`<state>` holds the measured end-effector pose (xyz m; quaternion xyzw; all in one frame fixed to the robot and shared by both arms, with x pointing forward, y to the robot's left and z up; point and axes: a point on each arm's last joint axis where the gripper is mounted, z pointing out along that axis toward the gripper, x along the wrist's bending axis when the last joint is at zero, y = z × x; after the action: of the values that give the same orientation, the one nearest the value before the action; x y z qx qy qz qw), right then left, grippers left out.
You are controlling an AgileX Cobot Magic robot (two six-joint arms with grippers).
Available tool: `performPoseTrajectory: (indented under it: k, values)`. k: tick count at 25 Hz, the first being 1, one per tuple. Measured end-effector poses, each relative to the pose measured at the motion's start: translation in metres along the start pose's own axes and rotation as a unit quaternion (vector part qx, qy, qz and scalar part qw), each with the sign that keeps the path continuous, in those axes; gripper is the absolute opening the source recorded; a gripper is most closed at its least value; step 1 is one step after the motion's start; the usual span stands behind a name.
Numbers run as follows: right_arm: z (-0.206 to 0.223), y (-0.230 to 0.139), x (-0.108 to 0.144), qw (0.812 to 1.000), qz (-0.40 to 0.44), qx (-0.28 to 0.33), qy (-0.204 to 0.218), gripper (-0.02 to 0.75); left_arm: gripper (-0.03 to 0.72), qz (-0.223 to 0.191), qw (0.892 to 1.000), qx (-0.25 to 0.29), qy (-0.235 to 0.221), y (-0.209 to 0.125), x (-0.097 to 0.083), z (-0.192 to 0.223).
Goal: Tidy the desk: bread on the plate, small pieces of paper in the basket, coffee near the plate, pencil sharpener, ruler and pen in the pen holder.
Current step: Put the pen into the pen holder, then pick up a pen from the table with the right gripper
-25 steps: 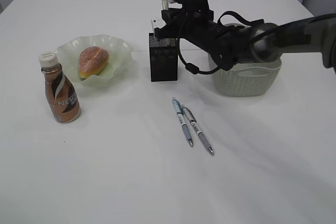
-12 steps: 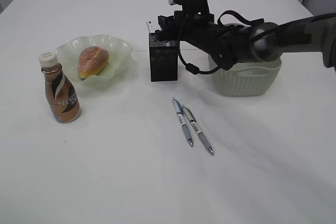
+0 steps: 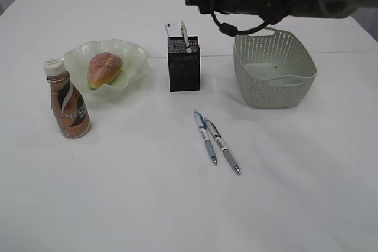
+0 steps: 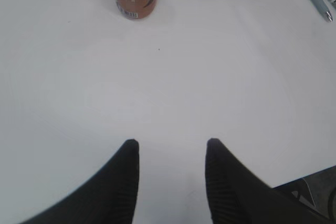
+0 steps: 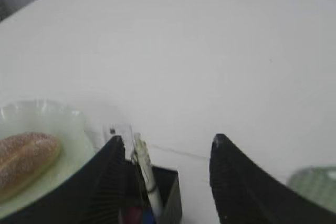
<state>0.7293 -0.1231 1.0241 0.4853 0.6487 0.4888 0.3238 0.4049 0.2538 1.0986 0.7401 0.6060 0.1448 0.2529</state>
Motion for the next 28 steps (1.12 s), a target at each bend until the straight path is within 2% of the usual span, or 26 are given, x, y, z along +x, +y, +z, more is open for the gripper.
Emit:
performPoseTrajectory:
  k: [4, 9, 13, 17, 20, 24, 28]
  values:
    - [-0.027, 0.009, -0.005, 0.993, 0.028, 0.109, -0.041, 0.417, 0.307, 0.000, 1.000, 0.000, 0.000, 0.000, 0.000, 0.000]
    - [-0.056, 0.012, -0.006, 0.966, 0.063, 0.243, -0.068, 0.416, 0.307, 0.000, 1.000, 0.000, 0.000, 0.000, 0.000, 0.000]
    - [-0.070, 0.008, 0.001, 0.937, 0.082, 0.335, -0.046, 0.416, 0.307, 0.000, 1.000, 0.000, 0.000, 0.000, 0.000, 0.000]
    - [-0.079, 0.001, 0.010, 0.910, 0.100, 0.403, -0.005, 0.416, 0.307, 0.000, 1.000, 0.005, 0.001, -0.001, 0.000, 0.000]
    - [-0.084, -0.007, 0.013, 0.888, 0.097, 0.450, 0.007, 0.416, 0.307, -0.001, 1.000, 0.016, -0.001, -0.003, 0.000, 0.000]
    - [-0.082, -0.022, 0.014, 0.864, 0.084, 0.496, 0.012, 0.416, 0.307, -0.001, 1.000, 0.028, -0.001, -0.005, 0.000, 0.000]
    - [-0.072, -0.038, 0.019, 0.853, 0.075, 0.517, 0.017, 0.416, 0.307, -0.002, 0.999, 0.037, -0.002, -0.007, 0.000, 0.000]
